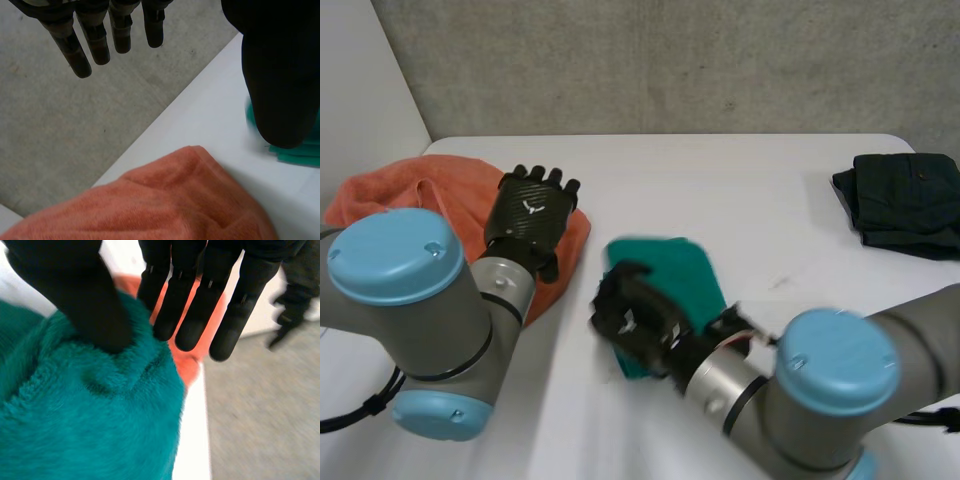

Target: Fold the laundry.

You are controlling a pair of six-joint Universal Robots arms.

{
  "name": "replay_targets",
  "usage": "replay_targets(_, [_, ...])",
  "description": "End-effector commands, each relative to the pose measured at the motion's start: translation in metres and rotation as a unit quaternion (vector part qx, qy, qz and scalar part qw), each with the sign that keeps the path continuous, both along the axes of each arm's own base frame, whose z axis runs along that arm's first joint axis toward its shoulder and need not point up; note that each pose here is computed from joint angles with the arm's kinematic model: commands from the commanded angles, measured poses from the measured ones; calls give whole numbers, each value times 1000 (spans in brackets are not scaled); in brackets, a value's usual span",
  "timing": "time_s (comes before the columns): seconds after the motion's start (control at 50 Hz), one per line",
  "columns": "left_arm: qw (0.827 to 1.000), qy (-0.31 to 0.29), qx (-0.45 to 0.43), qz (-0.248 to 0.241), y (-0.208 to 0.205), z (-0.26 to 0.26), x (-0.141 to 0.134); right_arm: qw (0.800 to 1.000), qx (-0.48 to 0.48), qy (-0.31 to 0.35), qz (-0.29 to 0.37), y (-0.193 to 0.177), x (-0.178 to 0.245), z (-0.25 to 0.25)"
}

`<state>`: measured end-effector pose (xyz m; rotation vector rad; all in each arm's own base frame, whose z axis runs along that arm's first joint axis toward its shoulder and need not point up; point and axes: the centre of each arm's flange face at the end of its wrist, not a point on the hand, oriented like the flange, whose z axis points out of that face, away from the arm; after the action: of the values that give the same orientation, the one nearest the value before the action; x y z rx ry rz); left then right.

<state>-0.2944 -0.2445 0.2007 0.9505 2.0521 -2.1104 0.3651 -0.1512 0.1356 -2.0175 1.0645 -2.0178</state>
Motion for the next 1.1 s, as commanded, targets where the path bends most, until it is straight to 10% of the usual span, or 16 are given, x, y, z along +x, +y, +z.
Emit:
replay_targets(0.02, [999,29,17,4,1,-2,2,997,43,-7,-67,-7,0,-9])
replay_targets(0.14, [998,56,2,-1,-2,12,-4,962,182,-156,-133,-29,-25,47])
replay_targets(0.24, [995,100,-7,-24,6,29,-20,886,328,-282,-166,-43,-55,95])
replay_targets(0.38, [986,143,15,-85,32,40,-56,834,392,-270,-280,-85,-93,88])
replay_targets(0.62, [986,48,137,-79,46,-40,-80,810,459,-199,-307,-114,-76,28])
replay_targets(0.92, [981,-39,187,-16,43,-69,-44,864,386,-78,-313,-115,-64,-9])
replay_targets(1.1, [987,13,143,-76,42,-21,-57,901,290,-101,-306,-94,-60,28])
